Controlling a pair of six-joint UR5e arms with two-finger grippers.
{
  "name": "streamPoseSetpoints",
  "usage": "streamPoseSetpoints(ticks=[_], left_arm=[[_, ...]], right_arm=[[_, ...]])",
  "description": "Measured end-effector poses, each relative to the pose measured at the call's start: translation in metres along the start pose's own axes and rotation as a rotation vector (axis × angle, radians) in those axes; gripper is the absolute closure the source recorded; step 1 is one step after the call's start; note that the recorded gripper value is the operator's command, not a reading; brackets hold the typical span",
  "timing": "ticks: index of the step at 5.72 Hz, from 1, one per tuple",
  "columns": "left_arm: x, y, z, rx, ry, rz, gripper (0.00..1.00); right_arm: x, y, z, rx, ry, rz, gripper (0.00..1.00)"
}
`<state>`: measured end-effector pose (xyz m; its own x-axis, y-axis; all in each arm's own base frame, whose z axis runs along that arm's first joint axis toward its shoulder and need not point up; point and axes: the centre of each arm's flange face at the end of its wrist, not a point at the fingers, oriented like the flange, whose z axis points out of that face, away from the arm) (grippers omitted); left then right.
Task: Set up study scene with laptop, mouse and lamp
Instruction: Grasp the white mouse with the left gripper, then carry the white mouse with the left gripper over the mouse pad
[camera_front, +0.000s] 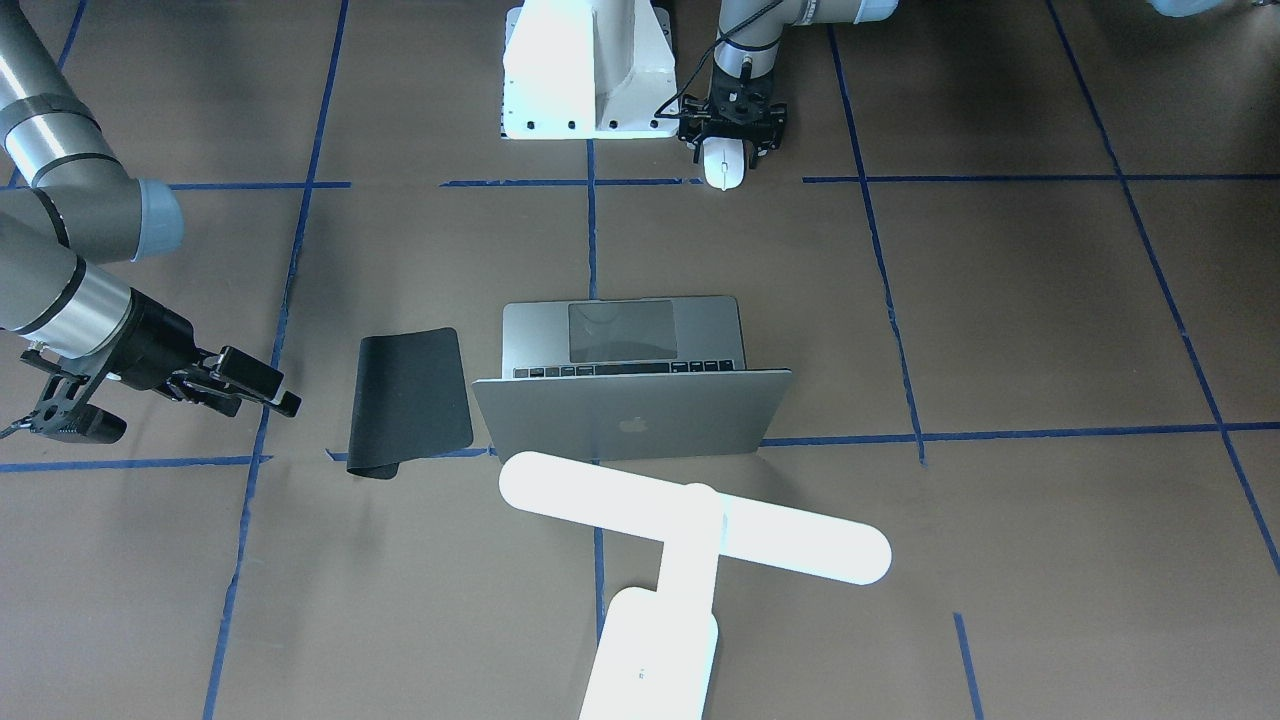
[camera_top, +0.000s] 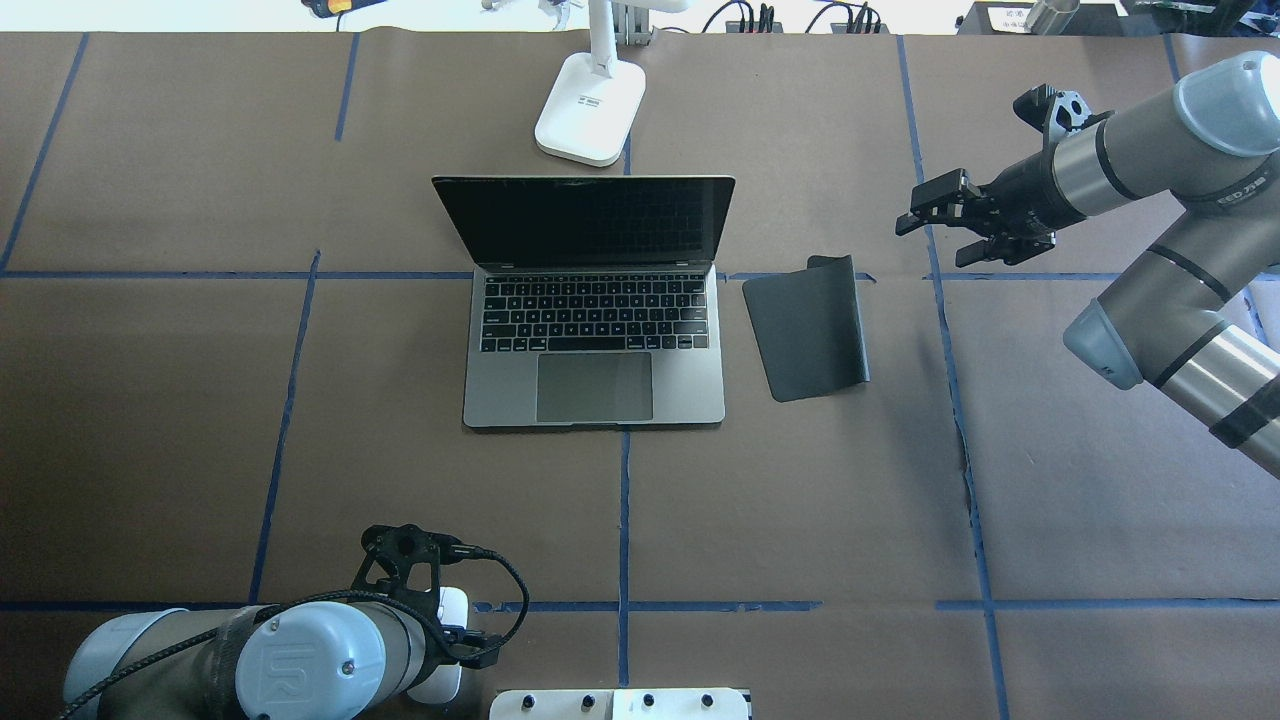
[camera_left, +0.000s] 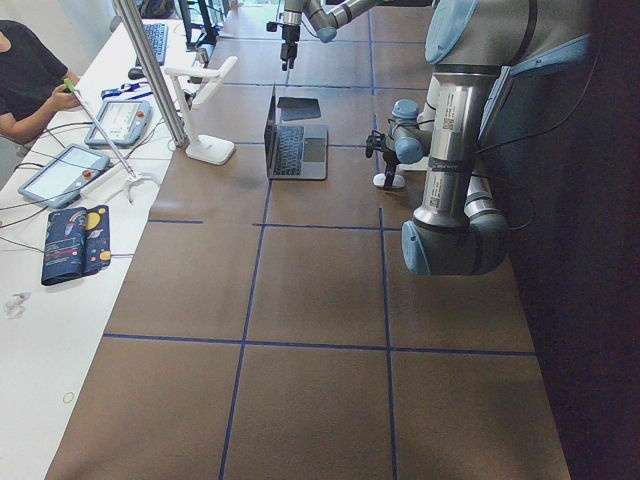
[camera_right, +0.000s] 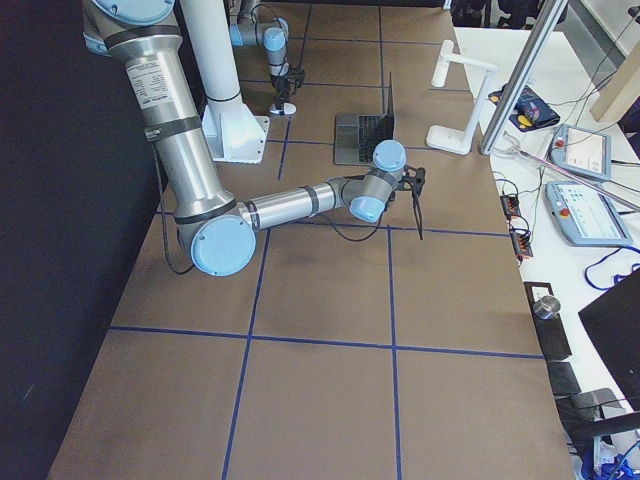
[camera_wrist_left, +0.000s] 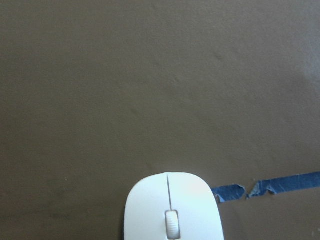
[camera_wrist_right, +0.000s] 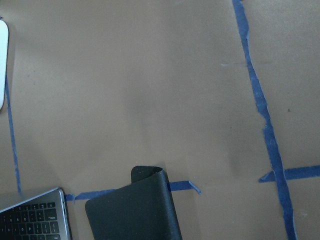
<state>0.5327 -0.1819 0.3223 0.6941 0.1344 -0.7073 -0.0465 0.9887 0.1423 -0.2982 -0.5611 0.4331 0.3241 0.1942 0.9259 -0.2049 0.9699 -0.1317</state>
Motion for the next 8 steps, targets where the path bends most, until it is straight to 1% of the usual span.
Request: streamPoseSetpoints(ticks=[1, 2, 3, 4, 5, 6, 7, 8], left_arm=[[0.0, -0.001, -0.001, 0.001, -0.001, -0.001, 0.99], [0.0, -0.004, -0.005, 0.006, 0.005, -0.005, 0.99], [0.002, -0.015, -0.017, 0.018, 0.025, -0.017, 0.99], [0.018, -0.039, -0.039, 0.04, 0.059, -0.039, 0.99], [0.047, -0.069, -0.069, 0.06, 0.1, -0.055, 1.0], [0.073, -0.094, -0.09, 0.072, 0.127, -0.048, 1.0], [0.102, -0.122, -0.094, 0.089, 0.137, -0.04, 1.0], [0.137, -0.158, -0.092, 0.093, 0.142, -0.055, 1.0]], right_arm=[[-0.001, 0.001, -0.001, -0.001, -0.002, -0.001, 0.0], [-0.002, 0.001, -0.001, -0.003, -0.004, -0.003, 0.0], [-0.003, 0.002, -0.004, -0.003, -0.009, -0.006, 0.0], [-0.001, 0.006, -0.008, -0.003, -0.011, -0.007, 0.0], [0.007, 0.007, -0.015, 0.0, -0.009, -0.001, 0.0], [0.016, 0.004, -0.023, 0.011, -0.006, 0.01, 0.0], [0.025, 0.0, -0.03, 0.021, -0.002, 0.022, 0.0], [0.032, 0.0, -0.033, 0.025, 0.003, 0.03, 0.0]])
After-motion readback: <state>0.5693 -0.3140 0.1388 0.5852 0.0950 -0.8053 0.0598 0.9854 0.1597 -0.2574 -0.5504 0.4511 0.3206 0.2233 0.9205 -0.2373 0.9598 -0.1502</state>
